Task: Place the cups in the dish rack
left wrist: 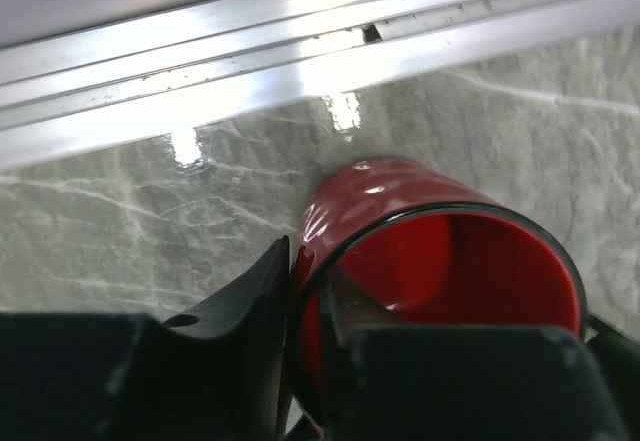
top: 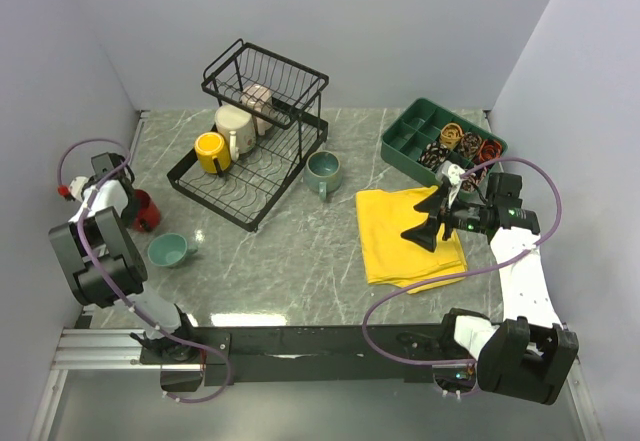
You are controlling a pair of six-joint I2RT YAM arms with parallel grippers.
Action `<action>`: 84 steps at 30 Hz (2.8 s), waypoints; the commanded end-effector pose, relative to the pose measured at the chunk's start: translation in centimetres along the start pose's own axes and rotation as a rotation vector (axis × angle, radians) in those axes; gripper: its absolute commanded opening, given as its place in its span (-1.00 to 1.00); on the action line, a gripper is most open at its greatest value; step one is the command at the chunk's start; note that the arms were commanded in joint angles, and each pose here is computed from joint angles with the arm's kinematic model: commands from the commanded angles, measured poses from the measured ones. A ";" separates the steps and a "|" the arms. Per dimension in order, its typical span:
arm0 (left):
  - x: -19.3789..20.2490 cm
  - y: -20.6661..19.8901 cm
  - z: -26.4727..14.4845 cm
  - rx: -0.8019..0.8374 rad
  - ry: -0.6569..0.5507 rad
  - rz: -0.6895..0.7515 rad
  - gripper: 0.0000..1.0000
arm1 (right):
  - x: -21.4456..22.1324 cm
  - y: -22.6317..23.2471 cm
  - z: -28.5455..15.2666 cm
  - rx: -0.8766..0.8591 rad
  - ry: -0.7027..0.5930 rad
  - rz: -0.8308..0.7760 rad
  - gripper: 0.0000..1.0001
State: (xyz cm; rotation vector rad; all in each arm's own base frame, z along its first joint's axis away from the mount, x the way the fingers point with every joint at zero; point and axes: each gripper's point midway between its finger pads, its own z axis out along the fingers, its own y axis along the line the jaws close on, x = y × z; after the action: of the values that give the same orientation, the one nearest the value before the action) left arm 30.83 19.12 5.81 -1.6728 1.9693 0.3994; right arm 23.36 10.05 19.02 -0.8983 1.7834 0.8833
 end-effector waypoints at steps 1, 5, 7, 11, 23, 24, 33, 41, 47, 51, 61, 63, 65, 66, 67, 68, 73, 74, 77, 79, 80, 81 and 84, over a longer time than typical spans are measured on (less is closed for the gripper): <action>-1.8 -2.1 -1.2 0.111 -0.040 -0.007 -0.65 | -1.2 0.2 -0.1 -0.012 -0.021 -0.045 0.99; -2.4 -2.2 -2.1 0.143 -0.059 0.023 -0.83 | -1.3 0.4 -0.2 -0.015 -0.022 -0.050 0.99; -3.1 -2.5 -3.4 0.188 -0.077 0.026 -0.94 | -1.3 0.5 -0.2 -0.019 -0.023 -0.052 0.99; -4.8 -2.9 -7.1 0.294 -0.138 0.011 -0.98 | -1.4 0.9 -0.3 -0.028 -0.022 -0.063 1.00; -4.4 -8.5 -23.0 0.938 -0.172 0.149 -0.98 | -3.5 0.0 -1.2 0.036 0.008 -0.101 1.00; -3.6 -9.4 -24.9 1.004 -0.152 0.189 -0.98 | -4.9 -0.3 -1.6 0.060 0.002 -0.112 1.00; 6.5 -9.4 -36.2 1.333 0.028 0.390 -0.98 | -13.6 1.4 -0.9 0.152 0.063 -0.118 1.00; 11.8 -5.7 -39.6 1.369 0.194 0.439 -0.98 | -18.7 5.7 4.0 0.198 0.013 -0.043 1.00; 14.5 -5.3 -41.5 1.292 0.161 0.351 -0.98 | -22.1 7.7 6.6 0.265 -0.044 0.106 1.00; 18.0 -5.5 -43.0 1.224 0.148 0.371 -0.98 | -22.1 7.6 8.8 0.311 -0.032 0.172 1.00; 24.0 -6.6 -44.3 1.074 0.058 0.476 -0.98 | -16.8 6.9 11.4 0.429 0.105 0.154 1.00; 24.8 -6.5 -44.4 1.069 0.056 0.484 -0.98 | -16.0 6.9 11.3 0.438 0.127 0.149 0.97; 25.2 -6.6 -44.2 1.061 0.049 0.487 -0.98 | -14.4 6.9 11.5 0.442 0.173 0.145 0.91; 25.6 -6.6 -43.9 1.054 0.048 0.493 -0.98 | -13.9 6.8 11.6 0.445 0.186 0.145 0.89; 25.9 -6.7 -43.8 1.053 0.050 0.491 -0.98 | -12.7 6.7 11.8 0.452 0.215 0.138 0.88; 26.1 -6.7 -43.8 1.054 0.053 0.494 -0.98 | -12.4 6.9 12.1 0.450 0.217 0.127 0.83; 27.1 -7.0 -43.3 1.027 0.057 0.497 -0.98 | -10.9 5.9 13.1 0.525 0.255 0.076 0.73; 27.3 -7.0 -43.4 1.031 0.067 0.494 -0.98 | -11.0 5.9 13.4 0.524 0.250 0.076 0.64; 27.7 -7.0 -43.1 1.022 0.075 0.491 -0.98 | -11.1 5.6 14.0 0.531 0.251 0.077 0.49; 27.6 -7.0 -43.0 1.016 0.075 0.480 -0.98 | -11.2 5.6 14.4 0.536 0.256 0.078 0.49; 27.6 -7.1 -43.0 1.017 0.076 0.477 -0.98 | -11.3 5.7 14.5 0.527 0.257 0.079 0.44; 27.5 -7.2 -43.3 1.027 0.083 0.467 -0.98 | -11.2 5.8 14.8 0.522 0.261 0.086 0.43; 27.4 -7.2 -43.5 1.033 0.090 0.443 -0.98 | -10.9 6.1 15.2 0.502 0.269 0.109 0.24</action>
State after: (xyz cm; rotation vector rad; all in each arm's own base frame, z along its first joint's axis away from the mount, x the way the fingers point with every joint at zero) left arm 25.27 -27.06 22.25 -0.4899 2.1762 -0.3338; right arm 26.93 27.14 23.48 -0.6537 2.2174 0.3145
